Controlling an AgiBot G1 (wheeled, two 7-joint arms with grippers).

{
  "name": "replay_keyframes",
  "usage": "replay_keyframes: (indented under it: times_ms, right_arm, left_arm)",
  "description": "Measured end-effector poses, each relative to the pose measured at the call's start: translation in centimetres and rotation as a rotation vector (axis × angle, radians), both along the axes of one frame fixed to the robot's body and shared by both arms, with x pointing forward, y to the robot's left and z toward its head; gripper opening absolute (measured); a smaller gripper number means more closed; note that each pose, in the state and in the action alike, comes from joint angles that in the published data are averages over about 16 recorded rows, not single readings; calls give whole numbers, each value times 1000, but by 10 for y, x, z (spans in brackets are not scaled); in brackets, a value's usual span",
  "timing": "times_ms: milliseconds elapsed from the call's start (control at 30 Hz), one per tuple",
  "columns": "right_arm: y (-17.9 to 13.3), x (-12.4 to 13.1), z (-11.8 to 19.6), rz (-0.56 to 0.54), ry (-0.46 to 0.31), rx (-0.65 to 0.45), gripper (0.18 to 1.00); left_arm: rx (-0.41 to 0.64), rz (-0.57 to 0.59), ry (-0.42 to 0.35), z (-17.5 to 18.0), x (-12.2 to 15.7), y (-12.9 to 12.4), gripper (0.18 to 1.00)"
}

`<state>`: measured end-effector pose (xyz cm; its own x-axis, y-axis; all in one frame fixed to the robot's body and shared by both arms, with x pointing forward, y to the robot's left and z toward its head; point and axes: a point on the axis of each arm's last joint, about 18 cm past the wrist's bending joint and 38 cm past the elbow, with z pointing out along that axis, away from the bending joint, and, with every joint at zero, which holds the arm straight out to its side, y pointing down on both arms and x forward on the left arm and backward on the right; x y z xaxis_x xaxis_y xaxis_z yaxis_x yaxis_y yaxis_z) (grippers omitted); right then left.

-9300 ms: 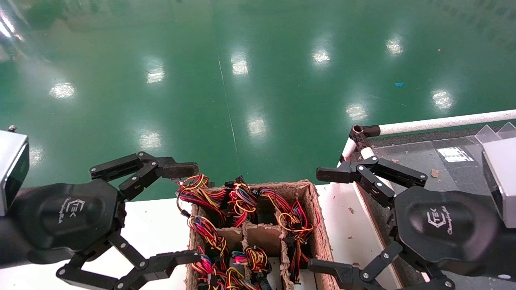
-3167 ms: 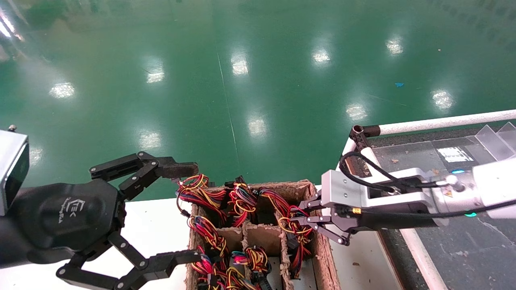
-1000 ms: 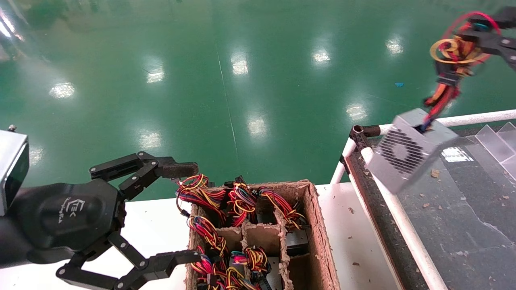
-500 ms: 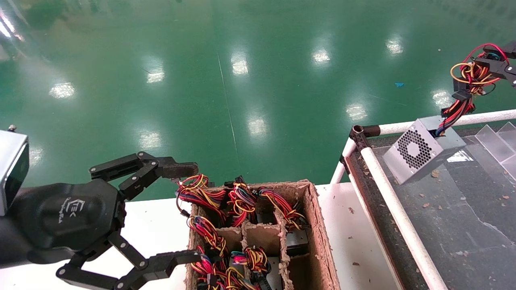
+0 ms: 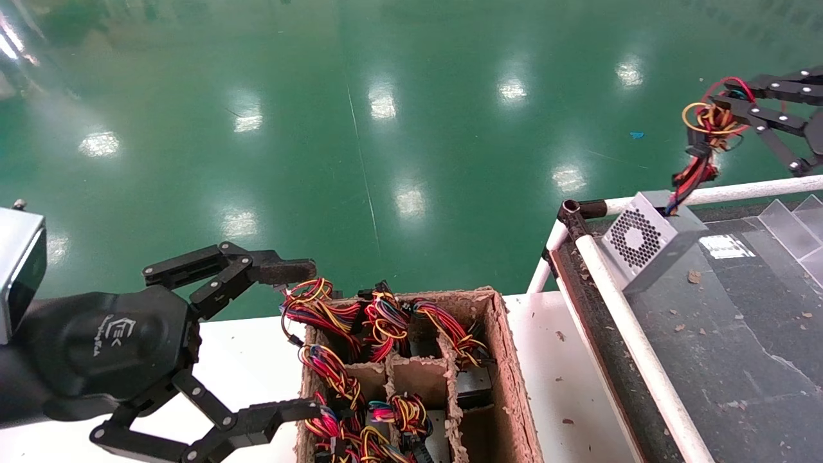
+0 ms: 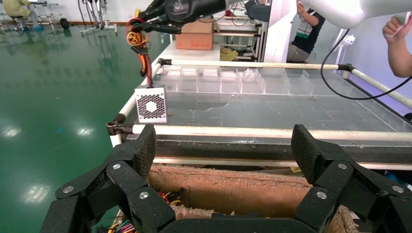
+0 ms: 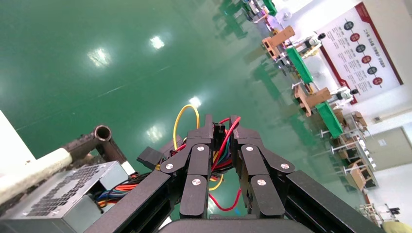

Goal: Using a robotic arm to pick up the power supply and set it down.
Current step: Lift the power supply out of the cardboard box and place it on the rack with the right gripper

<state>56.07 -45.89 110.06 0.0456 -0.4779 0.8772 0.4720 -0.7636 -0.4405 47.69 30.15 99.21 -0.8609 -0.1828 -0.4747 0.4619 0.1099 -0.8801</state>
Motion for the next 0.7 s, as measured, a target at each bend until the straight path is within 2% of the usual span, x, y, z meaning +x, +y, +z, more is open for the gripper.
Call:
replay_keyframes:
  times_ms: [367, 700]
  right_arm:
    - [16, 23, 9, 34, 22, -3, 253]
    - [28, 32, 8, 67, 37, -3, 253]
  left_arm:
    - [0, 0, 0, 0, 0, 0, 1001]
    - [0, 0, 0, 0, 0, 0, 1001]
